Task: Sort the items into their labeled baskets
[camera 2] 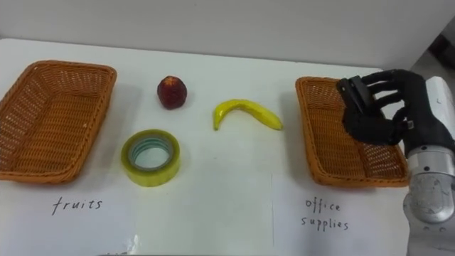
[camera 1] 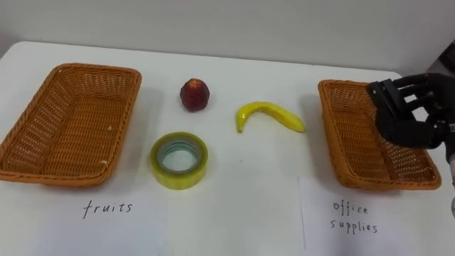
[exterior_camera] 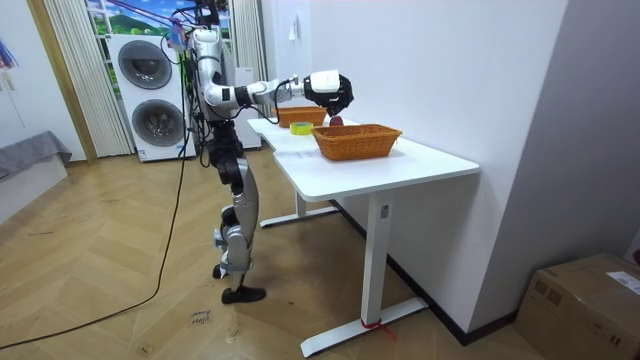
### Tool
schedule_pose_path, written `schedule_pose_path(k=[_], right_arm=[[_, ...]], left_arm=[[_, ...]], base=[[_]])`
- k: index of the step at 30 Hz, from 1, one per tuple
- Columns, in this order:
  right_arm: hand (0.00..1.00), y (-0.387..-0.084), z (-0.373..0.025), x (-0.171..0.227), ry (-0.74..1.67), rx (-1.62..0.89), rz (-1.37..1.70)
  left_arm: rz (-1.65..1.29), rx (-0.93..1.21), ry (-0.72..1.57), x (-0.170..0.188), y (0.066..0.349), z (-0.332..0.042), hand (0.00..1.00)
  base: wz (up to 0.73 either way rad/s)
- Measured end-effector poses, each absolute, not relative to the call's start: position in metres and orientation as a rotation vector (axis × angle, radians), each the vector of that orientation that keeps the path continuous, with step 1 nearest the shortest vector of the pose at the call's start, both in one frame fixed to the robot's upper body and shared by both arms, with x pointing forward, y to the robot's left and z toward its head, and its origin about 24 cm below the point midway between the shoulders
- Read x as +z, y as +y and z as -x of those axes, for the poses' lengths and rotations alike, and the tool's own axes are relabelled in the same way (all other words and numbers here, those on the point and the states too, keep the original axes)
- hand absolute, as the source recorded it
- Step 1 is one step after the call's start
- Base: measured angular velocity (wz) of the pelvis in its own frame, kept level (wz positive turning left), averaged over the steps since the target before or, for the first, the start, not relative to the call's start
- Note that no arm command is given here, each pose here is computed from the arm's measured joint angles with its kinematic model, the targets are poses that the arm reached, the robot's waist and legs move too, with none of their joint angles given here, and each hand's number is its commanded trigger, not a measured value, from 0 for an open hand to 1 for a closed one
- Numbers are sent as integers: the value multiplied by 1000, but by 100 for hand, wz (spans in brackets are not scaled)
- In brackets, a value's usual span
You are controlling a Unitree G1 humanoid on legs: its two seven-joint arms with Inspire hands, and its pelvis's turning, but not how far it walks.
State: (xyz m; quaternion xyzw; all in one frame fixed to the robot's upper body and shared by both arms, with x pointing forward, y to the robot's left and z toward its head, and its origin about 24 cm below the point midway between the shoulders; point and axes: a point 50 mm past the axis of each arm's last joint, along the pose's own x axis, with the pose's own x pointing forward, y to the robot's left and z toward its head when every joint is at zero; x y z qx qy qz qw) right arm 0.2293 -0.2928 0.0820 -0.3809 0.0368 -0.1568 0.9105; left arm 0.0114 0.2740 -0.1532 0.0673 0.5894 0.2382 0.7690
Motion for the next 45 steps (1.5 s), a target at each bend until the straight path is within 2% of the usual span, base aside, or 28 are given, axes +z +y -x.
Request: schedule_pose_path(k=[31, 32, 33, 34, 35, 45], right_arm=[[100, -289, -229, 60, 170, -256, 779], [76, -289, -229, 59, 172, -254, 779], [60, -289, -229, 59, 174, -252, 779], [21, -290, -229, 58, 182, -245, 776], [0, -290, -229, 56, 192, -235, 773], [0, -289, -228, 50, 270, -156, 773]], left_arm=[[-155, 502, 1306, -154, 272, -8, 0], [-155, 501, 1308, -154, 272, -8, 0], [-155, 501, 1309, -155, 272, -8, 0], [-155, 502, 1312, -155, 272, -7, 0], [-154, 501, 1312, -155, 272, -7, 0], [-147, 494, 1323, -155, 272, -8, 0]], base=[[0], [0], [0], [0], [0], [0]])
